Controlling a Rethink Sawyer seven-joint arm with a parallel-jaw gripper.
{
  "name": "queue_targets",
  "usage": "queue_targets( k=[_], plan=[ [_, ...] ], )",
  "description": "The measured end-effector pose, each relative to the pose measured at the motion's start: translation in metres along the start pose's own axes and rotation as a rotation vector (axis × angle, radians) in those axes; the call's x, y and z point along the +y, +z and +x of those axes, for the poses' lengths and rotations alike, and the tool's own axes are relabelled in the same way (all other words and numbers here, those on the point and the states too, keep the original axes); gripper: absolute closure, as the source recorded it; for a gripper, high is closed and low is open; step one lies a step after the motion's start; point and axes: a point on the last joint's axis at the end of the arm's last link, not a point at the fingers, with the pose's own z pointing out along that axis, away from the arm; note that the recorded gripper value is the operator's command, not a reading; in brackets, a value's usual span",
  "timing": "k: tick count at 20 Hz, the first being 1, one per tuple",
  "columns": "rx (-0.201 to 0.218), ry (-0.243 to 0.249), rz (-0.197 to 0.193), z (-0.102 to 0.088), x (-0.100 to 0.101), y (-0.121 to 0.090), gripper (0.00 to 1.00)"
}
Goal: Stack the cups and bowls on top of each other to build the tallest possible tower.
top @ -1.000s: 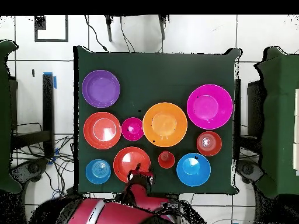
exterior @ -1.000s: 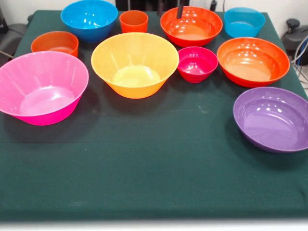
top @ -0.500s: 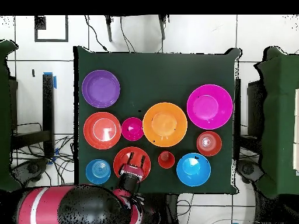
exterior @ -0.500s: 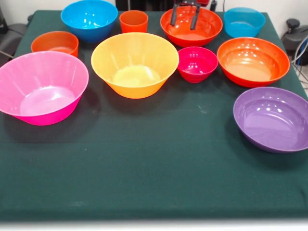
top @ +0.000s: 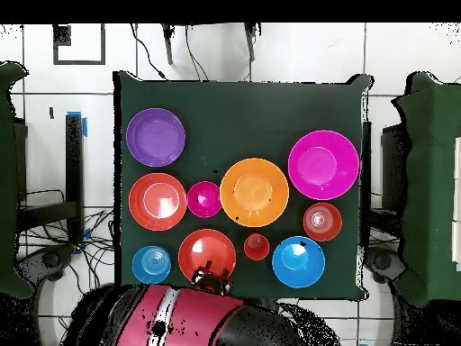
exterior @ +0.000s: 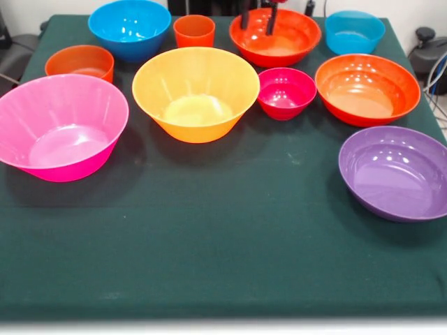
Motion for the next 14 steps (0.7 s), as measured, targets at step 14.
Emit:
queue_targets(
  k=[14],
  plan=[
    [0.267,-0.027,0.025,-0.016,-0.001,-0.045,0.0]
  ],
)
